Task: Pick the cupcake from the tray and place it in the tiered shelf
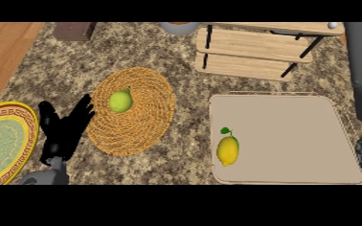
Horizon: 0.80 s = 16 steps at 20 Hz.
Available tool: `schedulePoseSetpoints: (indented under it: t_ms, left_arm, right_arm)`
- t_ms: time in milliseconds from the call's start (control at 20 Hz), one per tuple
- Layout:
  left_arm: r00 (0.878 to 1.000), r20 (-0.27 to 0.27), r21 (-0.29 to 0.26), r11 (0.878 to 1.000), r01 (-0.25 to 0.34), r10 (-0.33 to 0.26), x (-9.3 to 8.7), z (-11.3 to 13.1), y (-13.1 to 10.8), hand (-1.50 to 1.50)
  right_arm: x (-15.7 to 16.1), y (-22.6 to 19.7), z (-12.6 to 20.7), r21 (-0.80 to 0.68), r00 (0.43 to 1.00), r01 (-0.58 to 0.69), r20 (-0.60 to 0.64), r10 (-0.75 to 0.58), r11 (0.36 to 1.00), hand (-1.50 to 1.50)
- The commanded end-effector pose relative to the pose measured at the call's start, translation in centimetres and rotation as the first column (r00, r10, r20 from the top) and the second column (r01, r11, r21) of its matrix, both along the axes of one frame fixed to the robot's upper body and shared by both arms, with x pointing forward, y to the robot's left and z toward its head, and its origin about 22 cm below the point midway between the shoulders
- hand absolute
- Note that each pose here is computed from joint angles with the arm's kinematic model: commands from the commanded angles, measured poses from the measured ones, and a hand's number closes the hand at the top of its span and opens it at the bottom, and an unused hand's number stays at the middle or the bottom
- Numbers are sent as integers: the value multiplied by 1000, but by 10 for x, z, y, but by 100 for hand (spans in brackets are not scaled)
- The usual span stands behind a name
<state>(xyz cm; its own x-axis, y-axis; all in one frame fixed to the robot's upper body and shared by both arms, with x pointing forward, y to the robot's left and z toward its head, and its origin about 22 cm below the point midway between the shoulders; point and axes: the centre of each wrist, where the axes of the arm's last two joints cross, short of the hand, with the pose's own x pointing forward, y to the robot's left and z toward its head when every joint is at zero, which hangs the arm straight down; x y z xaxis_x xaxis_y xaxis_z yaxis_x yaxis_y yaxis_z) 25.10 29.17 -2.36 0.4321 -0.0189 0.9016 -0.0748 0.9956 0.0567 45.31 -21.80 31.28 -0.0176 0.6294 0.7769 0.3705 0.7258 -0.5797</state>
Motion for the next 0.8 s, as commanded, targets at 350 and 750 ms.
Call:
schedulePoseSetpoints:
  t_ms: [350,750]
  left_arm:
    - [1000,-14,-25,1000,-2,1,-3,1,-14,0]
    - [1000,-10,-1,1000,-10,10,2,-4,3,0]
  right_arm:
    - [-7,-37,13,366,987,42,127,-94,930,-150]
    - [-38,-113,54,435,908,248,207,-365,866,-150]
